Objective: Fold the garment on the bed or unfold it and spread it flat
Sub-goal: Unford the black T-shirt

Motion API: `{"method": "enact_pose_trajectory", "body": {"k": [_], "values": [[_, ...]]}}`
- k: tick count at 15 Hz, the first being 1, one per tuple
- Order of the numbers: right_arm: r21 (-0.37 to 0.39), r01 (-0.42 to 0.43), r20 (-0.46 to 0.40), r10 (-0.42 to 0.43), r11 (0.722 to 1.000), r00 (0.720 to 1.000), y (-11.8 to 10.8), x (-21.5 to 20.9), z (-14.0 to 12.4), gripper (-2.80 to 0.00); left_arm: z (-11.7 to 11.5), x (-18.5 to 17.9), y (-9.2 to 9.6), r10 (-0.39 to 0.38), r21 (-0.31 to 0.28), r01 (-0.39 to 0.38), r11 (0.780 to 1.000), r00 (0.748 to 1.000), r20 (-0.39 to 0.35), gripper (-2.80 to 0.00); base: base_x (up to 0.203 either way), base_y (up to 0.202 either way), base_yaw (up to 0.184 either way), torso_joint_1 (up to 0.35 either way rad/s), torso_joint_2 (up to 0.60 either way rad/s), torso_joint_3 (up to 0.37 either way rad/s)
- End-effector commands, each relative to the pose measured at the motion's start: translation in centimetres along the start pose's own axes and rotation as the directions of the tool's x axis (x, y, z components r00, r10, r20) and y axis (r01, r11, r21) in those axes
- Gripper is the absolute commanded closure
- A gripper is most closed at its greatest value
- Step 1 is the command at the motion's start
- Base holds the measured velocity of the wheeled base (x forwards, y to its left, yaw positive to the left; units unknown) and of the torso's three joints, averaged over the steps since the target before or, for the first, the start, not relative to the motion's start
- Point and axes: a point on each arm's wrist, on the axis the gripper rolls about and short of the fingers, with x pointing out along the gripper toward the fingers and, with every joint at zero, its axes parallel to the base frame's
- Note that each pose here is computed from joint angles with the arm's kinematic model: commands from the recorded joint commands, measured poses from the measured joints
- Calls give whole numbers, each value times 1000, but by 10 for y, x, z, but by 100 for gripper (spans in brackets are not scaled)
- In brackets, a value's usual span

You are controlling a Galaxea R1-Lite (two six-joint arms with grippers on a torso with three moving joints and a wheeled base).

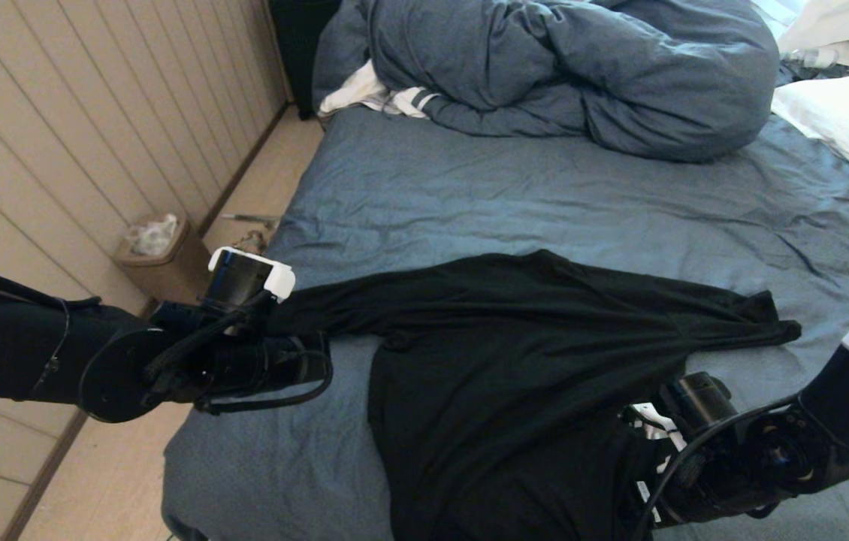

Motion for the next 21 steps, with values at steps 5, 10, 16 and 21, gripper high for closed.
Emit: {"method": "enact_pose_trajectory", "body": {"k": [5, 10, 16, 21], "values": [[-16, -4, 14, 4, 1000, 1000, 10, 0, 3, 0, -2, 0, 1, 3, -3, -3, 1000, 1000, -4, 0, 0, 0, 0, 0, 0, 0], [-30, -10, 19, 11, 999, 1000, 14, 2, 6, 0, -2, 1, 1, 3, -1, -4, 1000, 1000, -7, 0, 0, 0, 0, 0, 0, 0], [-11, 54, 57, -54, 998, 997, 4, -18, -2, 0, -13, 4, -3, -2, 17, 3, 1000, 999, -42, 0, 0, 0, 0, 0, 0, 0], [-21, 65, 129, -62, 998, 990, 2, -46, -15, 0, -42, 4, -22, -57, 59, 61, 996, 996, -73, 0, 0, 0, 0, 0, 0, 0]]}}
